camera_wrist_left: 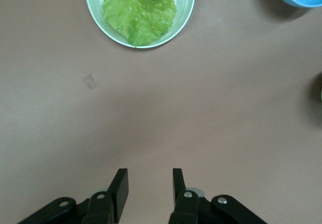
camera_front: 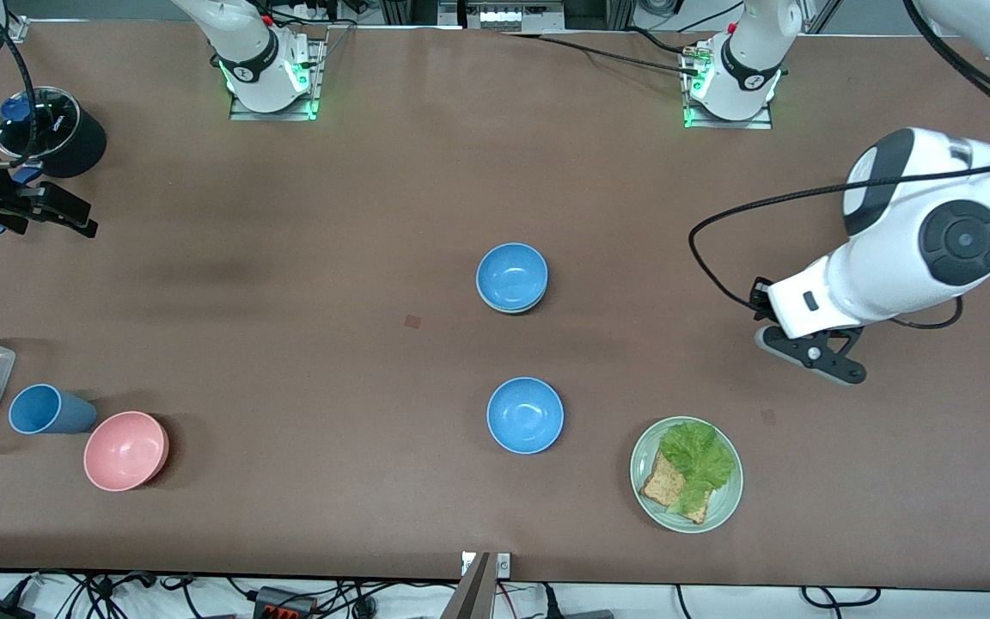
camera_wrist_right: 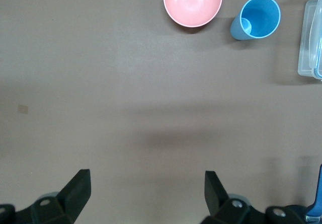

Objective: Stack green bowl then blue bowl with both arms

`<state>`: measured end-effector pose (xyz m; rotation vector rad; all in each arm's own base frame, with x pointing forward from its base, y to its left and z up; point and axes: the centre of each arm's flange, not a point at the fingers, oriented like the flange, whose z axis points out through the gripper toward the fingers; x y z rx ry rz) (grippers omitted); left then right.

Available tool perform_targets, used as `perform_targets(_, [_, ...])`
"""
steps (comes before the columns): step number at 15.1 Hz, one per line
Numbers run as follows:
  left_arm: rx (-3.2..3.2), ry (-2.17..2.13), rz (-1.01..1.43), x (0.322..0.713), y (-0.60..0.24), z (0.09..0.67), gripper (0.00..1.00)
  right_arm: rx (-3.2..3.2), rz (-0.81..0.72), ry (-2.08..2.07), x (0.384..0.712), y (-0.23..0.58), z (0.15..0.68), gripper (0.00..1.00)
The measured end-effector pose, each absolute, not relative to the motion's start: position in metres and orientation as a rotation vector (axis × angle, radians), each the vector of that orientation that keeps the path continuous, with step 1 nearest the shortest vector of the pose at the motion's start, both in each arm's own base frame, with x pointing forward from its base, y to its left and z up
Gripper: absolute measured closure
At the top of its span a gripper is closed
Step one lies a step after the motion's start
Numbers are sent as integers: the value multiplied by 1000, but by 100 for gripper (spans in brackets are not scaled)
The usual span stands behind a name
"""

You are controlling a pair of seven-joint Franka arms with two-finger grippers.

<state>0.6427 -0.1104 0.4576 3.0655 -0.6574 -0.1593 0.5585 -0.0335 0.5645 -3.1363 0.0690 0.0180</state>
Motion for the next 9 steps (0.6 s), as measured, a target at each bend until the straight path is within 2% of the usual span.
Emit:
perform_targets(2, [3046,-564,-120,635,-102,480,40,-3136,18,69,558,-34,565,0])
perform_targets(3, [3024,-463,-97,629,-86,491,27,-3136,18,69,558,-34,565,0])
perform_targets(6, [3038,-181,32,606,-20,510,1,-3136,19,70,558,-34,565,0])
perform_targets(9, [3060,-45,47,584,21,520,0,-3136,19,70,558,-34,565,0])
